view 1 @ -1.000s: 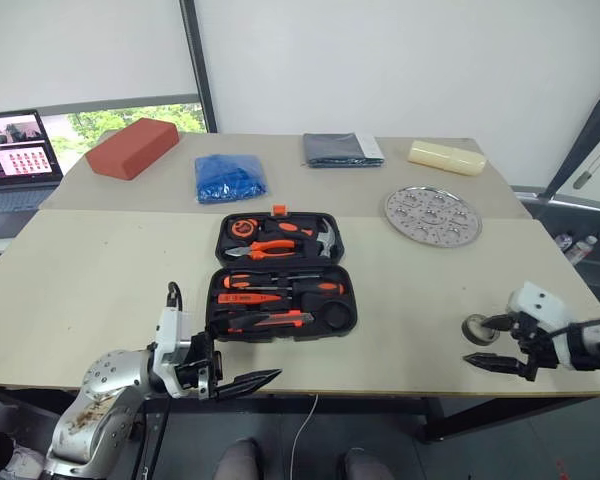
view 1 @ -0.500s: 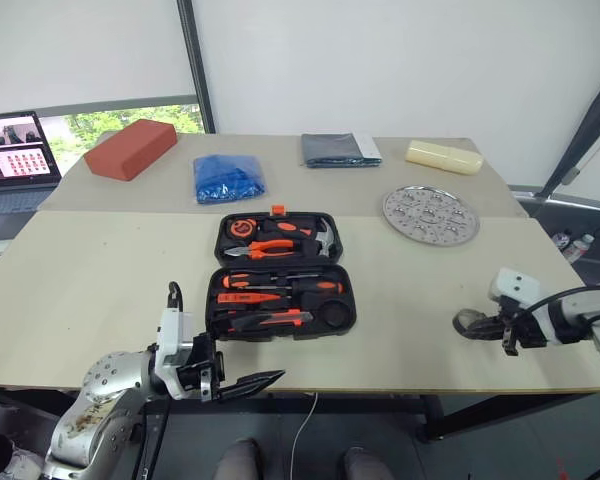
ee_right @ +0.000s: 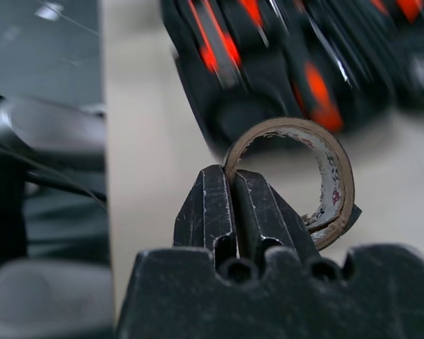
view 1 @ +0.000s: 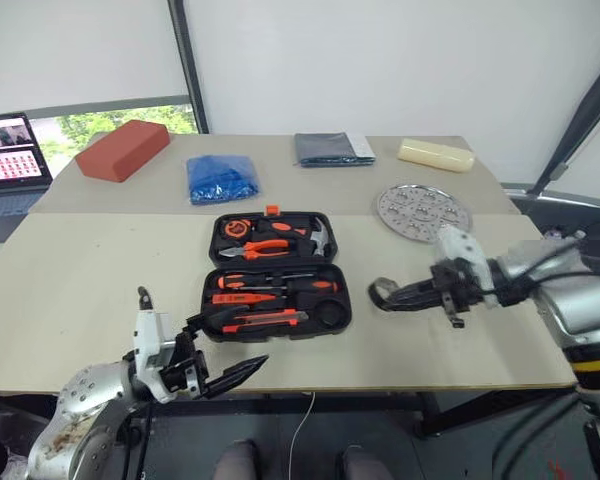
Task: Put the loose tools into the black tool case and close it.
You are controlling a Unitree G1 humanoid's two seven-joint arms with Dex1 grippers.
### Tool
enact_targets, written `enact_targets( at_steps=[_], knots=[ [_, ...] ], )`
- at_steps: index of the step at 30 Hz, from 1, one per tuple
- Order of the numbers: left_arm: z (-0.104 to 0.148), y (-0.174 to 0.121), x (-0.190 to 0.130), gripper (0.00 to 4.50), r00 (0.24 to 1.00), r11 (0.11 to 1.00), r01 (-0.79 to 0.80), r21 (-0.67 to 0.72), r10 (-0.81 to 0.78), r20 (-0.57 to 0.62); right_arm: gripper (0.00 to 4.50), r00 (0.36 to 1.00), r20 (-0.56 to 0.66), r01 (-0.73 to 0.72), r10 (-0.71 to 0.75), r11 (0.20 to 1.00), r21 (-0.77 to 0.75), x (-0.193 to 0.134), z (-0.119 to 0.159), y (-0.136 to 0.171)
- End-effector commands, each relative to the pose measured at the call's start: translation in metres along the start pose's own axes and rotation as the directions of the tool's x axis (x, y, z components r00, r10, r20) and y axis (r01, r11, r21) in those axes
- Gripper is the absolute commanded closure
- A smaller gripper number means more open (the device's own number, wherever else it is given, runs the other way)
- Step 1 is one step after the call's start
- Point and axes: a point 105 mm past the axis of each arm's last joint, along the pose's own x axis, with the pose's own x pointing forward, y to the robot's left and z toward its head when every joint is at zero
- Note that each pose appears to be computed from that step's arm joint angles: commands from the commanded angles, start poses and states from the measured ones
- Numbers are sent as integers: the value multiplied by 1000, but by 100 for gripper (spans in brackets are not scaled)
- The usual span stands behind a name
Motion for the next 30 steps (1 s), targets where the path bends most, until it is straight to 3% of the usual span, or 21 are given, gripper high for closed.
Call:
enact_targets(
  at_steps=[1, 6, 12, 23, 27, 30],
  knots=[
    [4, -3, -5, 0, 1000, 999, -29, 40, 28, 6, 449, 998, -43, -48, 48, 999, -2, 34, 14, 3],
    [1, -2, -5, 0, 999, 998, -41, 47, 41, -1, 449, 993, -103, -49, 49, 999, 3, 57, 14, -6],
    [3, 0, -5, 0, 998, 996, -58, 67, 58, 0, 449, 962, -268, 32, -42, 999, -42, 56, -15, -25],
    [5, 7, -9, 0, 998, 993, -69, 97, 70, -9, 449, 945, -326, -12, 10, 1000, -5, 52, -26, -25],
    [7, 10, -11, 0, 997, 991, -75, 107, 76, -11, 328, 939, -342, -18, 12, 1000, -15, 52, -28, -26],
    [10, 15, -15, 0, 995, 989, -100, 107, 102, -9, 226, 964, -264, -11, -3, 998, -55, 51, -11, -29]
  ],
)
